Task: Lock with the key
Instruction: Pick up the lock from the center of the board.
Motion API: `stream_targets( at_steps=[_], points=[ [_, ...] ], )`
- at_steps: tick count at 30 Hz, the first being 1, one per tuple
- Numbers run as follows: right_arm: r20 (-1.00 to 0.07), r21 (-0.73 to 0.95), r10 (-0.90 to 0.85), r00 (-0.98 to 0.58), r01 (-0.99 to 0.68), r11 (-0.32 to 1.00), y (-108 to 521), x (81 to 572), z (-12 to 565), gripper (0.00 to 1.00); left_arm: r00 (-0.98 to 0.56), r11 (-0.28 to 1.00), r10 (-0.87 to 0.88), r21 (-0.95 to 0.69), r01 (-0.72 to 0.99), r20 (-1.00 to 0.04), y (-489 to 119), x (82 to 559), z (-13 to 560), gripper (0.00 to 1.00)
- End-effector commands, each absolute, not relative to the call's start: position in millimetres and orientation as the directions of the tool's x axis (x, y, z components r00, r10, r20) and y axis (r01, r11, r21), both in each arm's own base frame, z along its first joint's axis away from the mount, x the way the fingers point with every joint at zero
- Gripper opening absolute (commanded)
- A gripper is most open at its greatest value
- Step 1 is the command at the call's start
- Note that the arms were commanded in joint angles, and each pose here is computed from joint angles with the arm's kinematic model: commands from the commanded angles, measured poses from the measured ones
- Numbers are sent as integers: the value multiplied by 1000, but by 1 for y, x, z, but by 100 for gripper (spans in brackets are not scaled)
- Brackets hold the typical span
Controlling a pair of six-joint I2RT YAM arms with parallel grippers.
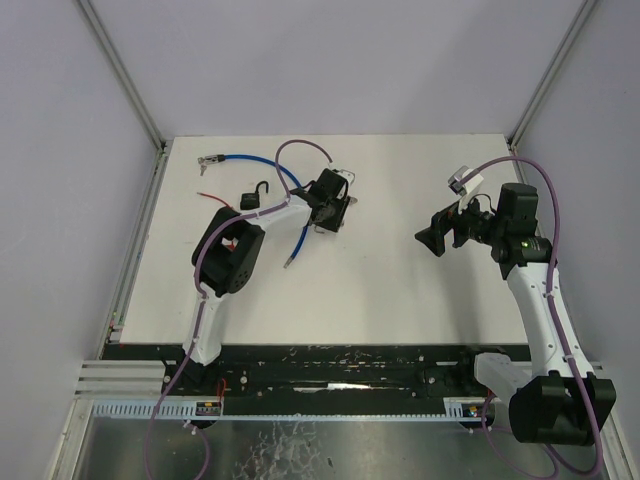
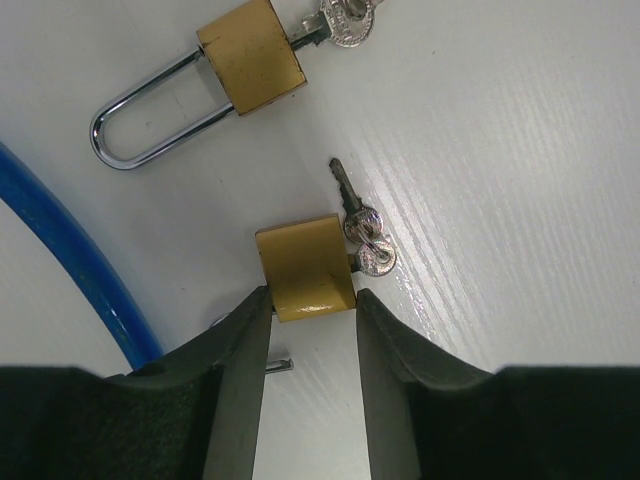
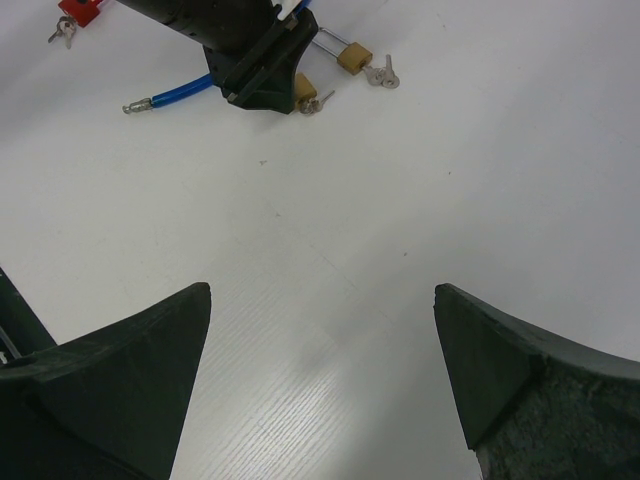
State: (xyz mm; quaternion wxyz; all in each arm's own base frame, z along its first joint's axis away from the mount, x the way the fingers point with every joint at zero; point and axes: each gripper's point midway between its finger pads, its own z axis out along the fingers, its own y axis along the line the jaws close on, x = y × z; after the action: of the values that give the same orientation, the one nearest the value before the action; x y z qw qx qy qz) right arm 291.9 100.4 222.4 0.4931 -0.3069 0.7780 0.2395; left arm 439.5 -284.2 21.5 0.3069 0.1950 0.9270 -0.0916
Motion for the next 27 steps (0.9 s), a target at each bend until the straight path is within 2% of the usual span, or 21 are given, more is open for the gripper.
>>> stream_targets(
  at_steps=[1,4,8,16,22,27],
  points=[
    [-931,49,-235,-280,-732,680,105,294,241,99,-732,899,310,-64,434,-607,-288,441,27,35],
    [-933,85,-211,-292,-747,659,111,291,241,99,-733,900,311,-61,432,-605,-288,441,26,42],
    [-934,142,-171,-312,-767,626,119,289,239,99,-734,901,310,-60,430,-605,-287,441,25,43],
    [-924,244,-102,-369,-774,585,130,287,229,99,-716,899,302,-62,433,-629,-287,440,38,12],
    [-906,387,61,-418,-762,519,144,290,226,99,-585,848,304,-65,525,-752,-304,421,89,7],
    [-842,511,151,-518,-676,531,144,302,207,100,-449,784,266,-80,616,-853,-324,386,115,4]
  ],
)
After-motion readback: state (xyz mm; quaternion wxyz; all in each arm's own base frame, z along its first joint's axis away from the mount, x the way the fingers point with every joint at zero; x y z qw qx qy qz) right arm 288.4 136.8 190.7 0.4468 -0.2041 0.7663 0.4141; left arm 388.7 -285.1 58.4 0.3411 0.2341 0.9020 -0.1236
